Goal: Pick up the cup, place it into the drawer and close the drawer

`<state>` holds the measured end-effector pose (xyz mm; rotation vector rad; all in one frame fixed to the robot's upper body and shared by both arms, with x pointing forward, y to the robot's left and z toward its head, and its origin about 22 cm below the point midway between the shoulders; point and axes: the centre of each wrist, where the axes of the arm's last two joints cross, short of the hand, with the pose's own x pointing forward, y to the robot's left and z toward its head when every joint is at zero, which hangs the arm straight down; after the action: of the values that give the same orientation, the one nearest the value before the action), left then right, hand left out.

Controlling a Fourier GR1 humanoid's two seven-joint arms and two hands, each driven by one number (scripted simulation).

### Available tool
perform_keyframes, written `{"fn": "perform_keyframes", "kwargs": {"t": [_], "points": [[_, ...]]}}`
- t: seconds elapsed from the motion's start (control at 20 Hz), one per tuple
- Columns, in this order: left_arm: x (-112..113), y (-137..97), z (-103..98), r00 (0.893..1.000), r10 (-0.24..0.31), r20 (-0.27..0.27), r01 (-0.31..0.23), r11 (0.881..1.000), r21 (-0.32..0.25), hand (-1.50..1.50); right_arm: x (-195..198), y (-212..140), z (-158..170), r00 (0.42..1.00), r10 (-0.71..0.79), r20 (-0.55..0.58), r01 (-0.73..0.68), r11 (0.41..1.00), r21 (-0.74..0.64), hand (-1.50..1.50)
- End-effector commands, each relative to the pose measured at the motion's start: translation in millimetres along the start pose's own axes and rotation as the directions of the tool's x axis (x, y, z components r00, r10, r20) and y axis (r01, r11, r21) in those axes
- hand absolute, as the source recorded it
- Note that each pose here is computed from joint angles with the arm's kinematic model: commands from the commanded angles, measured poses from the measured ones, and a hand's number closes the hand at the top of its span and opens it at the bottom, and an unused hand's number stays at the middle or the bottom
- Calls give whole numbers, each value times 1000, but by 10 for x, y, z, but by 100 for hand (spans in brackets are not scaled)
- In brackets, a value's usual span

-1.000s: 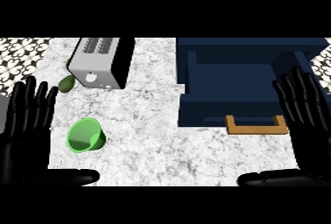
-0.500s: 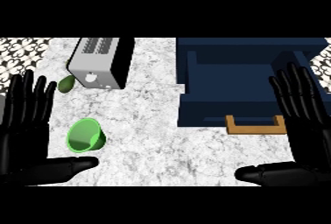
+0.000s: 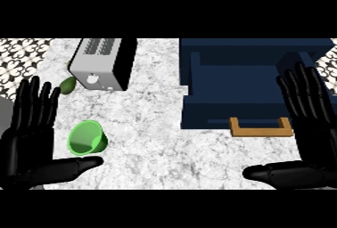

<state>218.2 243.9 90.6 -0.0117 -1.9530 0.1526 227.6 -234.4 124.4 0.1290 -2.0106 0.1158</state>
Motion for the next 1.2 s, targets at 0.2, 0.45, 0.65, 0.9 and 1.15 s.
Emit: {"fn": "perform_keyframes", "kwargs": {"t": [0.2, 0.45, 0.65, 0.9, 1.15], "points": [[-227, 124, 72, 998, -1, -55, 4, 999, 52, -150, 99, -107, -133, 1000, -8, 4, 8, 1000, -12, -150], [-293, 126, 357, 994, -32, -103, 37, 998, 55, -150, 144, 122, 30, 1000, 5, 13, -5, 1000, -12, -150], [-500, 285, 299, 990, -54, -132, 68, 992, 105, -150, 33, 198, -117, 1000, -3, 27, 4, 1000, -8, -150], [-856, 452, 578, 987, -57, -150, 77, 989, 129, -150, 96, -117, 46, 1000, 8, 10, -8, 1000, 7, -150], [-914, 717, 332, 981, -74, -181, 99, 987, 130, -150, 99, 33, -57, 1000, 11, -8, -11, 1000, -3, -150]]}}
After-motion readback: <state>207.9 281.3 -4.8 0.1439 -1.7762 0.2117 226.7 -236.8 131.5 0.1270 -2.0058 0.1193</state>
